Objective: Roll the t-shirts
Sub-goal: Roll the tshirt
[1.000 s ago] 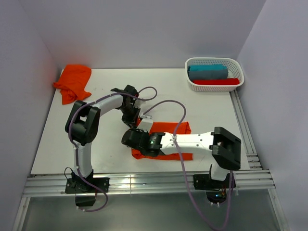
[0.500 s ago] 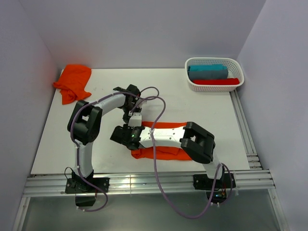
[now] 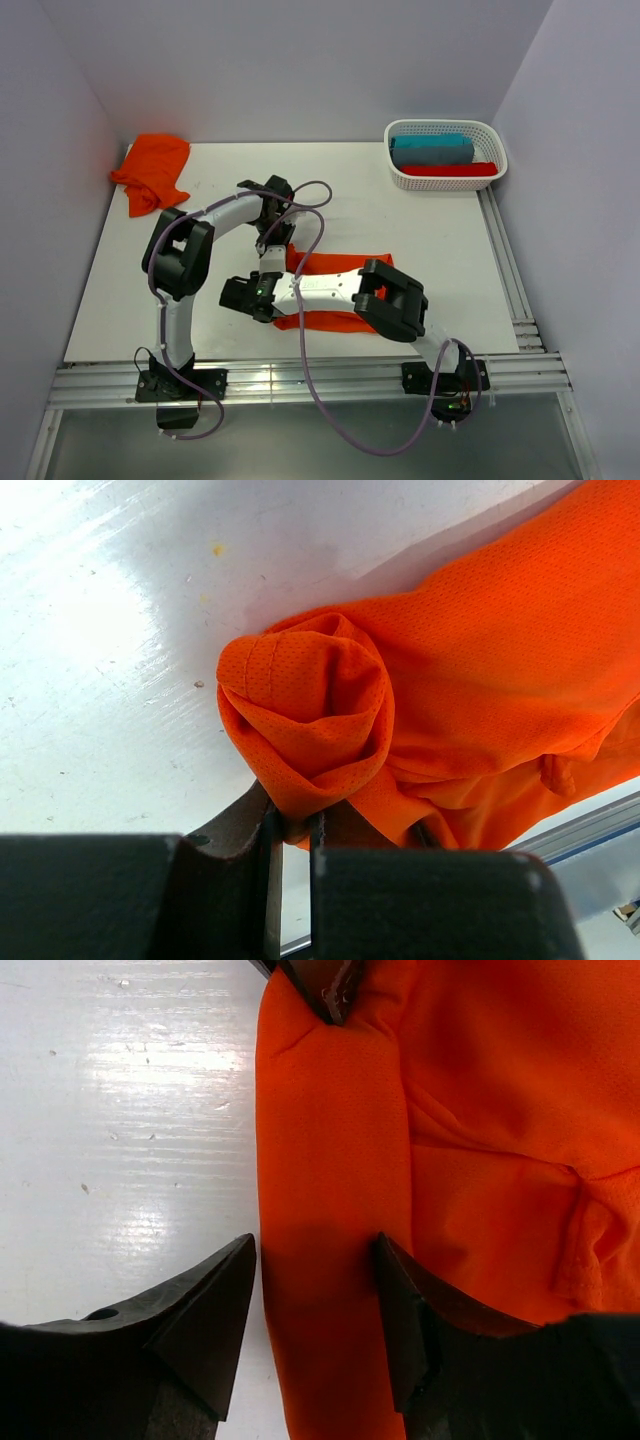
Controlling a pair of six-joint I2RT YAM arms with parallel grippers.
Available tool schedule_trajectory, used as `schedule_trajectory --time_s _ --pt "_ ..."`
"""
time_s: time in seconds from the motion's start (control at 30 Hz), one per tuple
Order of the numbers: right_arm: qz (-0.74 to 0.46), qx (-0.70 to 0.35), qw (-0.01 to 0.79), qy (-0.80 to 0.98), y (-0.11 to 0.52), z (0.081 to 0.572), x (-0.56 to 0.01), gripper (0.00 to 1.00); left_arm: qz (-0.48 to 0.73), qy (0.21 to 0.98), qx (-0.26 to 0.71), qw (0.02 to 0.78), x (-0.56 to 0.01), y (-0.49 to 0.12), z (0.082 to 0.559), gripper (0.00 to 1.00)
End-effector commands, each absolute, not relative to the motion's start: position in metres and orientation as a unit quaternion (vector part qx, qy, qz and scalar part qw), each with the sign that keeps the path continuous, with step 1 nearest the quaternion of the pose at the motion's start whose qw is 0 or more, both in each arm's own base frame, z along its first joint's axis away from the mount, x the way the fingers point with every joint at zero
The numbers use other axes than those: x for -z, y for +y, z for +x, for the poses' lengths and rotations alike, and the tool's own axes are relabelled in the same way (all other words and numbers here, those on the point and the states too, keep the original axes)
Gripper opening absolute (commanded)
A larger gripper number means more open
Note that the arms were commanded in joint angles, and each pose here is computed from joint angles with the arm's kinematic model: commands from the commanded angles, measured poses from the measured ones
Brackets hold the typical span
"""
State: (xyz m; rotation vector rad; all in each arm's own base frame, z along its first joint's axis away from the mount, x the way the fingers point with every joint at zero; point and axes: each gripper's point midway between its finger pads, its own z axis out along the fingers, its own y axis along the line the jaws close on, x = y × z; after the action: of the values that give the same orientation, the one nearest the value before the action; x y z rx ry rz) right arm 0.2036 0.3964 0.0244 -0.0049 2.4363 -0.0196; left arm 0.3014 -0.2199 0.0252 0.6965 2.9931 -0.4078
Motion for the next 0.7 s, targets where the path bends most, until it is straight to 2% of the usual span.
schedule_trajectory --time_s 0.0,0.1,0.17,0.3,0.33,0.47,0.53,0.67 --pt "-0.002 0.019 0.335 0.942 0.396 0.192 -0.024 0.58 0.233 0.968 0.089 0.038 -0.006 -0.211 0.318 0.07" --pt "-0.001 0.012 0.329 0.944 0.399 0.188 -0.022 0.5 0.229 0.968 0.091 0.04 -0.007 -0.211 0.319 0.13" --pt "0.004 -0.002 0.328 0.945 0.401 0.186 -0.025 0.42 0.228 0.968 0.094 0.043 -0.009 -0.213 0.32 0.18" --pt "0.037 -0.06 0.322 0.944 0.399 0.179 -0.018 0.32 0.23 0.965 0.112 0.051 -0.017 -0.221 0.323 0.32" --pt "0.048 -0.087 0.319 0.943 0.401 0.177 -0.027 0.29 0.231 0.964 0.117 0.053 -0.02 -0.223 0.324 0.38" --pt "0.096 -0.141 0.312 0.935 0.376 0.172 -0.013 0.26 0.237 0.955 0.163 0.072 -0.044 -0.239 0.332 0.57" --pt "0.133 -0.195 0.314 0.92 0.381 0.174 -0.025 0.25 0.238 0.947 0.201 0.075 -0.058 -0.246 0.334 0.66" --pt "0.178 -0.246 0.298 0.905 0.359 0.164 -0.008 0.24 0.252 0.924 0.267 0.106 -0.098 -0.258 0.341 0.75"
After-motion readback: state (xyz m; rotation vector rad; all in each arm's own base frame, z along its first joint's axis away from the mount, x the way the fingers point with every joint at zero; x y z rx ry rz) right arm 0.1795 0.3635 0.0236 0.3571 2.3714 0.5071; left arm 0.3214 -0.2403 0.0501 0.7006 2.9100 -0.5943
